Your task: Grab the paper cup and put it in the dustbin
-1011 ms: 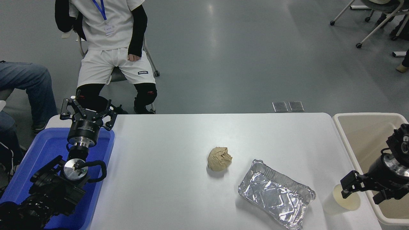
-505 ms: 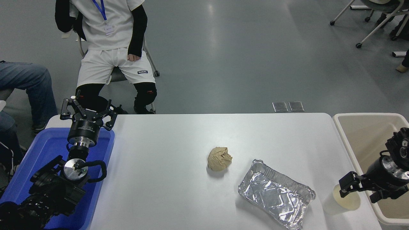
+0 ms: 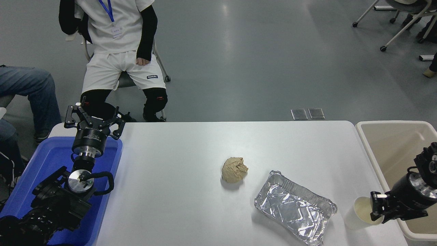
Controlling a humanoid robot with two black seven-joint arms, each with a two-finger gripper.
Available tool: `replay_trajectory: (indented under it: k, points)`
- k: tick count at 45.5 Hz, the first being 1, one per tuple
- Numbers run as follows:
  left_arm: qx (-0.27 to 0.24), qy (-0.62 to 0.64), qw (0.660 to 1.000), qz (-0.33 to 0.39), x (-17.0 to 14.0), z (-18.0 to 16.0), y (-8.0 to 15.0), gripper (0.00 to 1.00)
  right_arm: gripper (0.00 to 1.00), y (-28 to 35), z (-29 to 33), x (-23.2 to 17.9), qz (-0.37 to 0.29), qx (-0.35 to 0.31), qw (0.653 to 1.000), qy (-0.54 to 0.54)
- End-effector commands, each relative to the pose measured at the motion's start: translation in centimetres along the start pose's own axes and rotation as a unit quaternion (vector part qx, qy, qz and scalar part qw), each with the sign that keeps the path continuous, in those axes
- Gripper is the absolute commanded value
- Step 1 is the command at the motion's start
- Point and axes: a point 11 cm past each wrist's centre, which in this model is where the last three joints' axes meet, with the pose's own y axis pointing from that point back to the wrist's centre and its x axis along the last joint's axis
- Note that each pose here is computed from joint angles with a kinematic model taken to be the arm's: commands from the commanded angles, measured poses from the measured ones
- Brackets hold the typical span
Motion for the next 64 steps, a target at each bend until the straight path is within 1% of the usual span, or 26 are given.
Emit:
replay_trajectory:
  k: [1, 12, 17, 19, 26, 29, 42, 54, 59, 64]
  points:
    - [0.000, 0.000, 1.000, 0.000, 0.0, 0.1, 0.0, 0.99, 0.00, 0.1, -0.4, -0.4, -0.012, 0.034, 0.998, -0.045]
    - [0.001, 0.000, 1.000, 0.000, 0.0, 0.0, 0.0, 0.99, 0.00, 0.4, -0.3, -0.3, -0.008, 0.038, 0.998, -0.053]
    - [0.001, 0.000, 1.000, 0.000, 0.0, 0.0, 0.0, 0.99, 0.00, 1.4, 0.2, 0.1, 0.004, 0.039, 0.998, -0.058]
    - [0.001, 0.000, 1.000, 0.000, 0.0, 0.0, 0.0, 0.99, 0.00, 2.2, 0.1, 0.6, 0.012, 0.027, 0.998, -0.048]
    - [0.000, -0.001, 1.000, 0.000, 0.0, 0.0, 0.0, 0.99, 0.00, 6.0, 0.3, 2.2, 0.046, -0.015, 0.998, -0.032]
    - [0.001, -0.002, 1.000, 0.000, 0.0, 0.0, 0.0, 0.99, 0.00, 7.4, -0.2, 2.7, 0.058, -0.017, 0.998, -0.024]
    - [0.001, -0.001, 1.000, 0.000, 0.0, 0.0, 0.0, 0.99, 0.00, 16.7, -2.5, 5.9, 0.160, -0.043, 0.986, 0.004]
    - [0.001, -0.001, 1.000, 0.000, 0.0, 0.0, 0.0, 0.99, 0.00, 24.1, -4.6, 7.1, 0.237, -0.068, 0.969, 0.030]
    - [0.001, -0.002, 1.000, 0.000, 0.0, 0.0, 0.0, 0.99, 0.00, 26.6, -4.7, 7.1, 0.259, -0.092, 0.961, 0.040]
    - [0.001, -0.002, 1.000, 0.000, 0.0, 0.0, 0.0, 0.99, 0.00, 28.7, -5.0, 7.0, 0.279, -0.103, 0.954, 0.045]
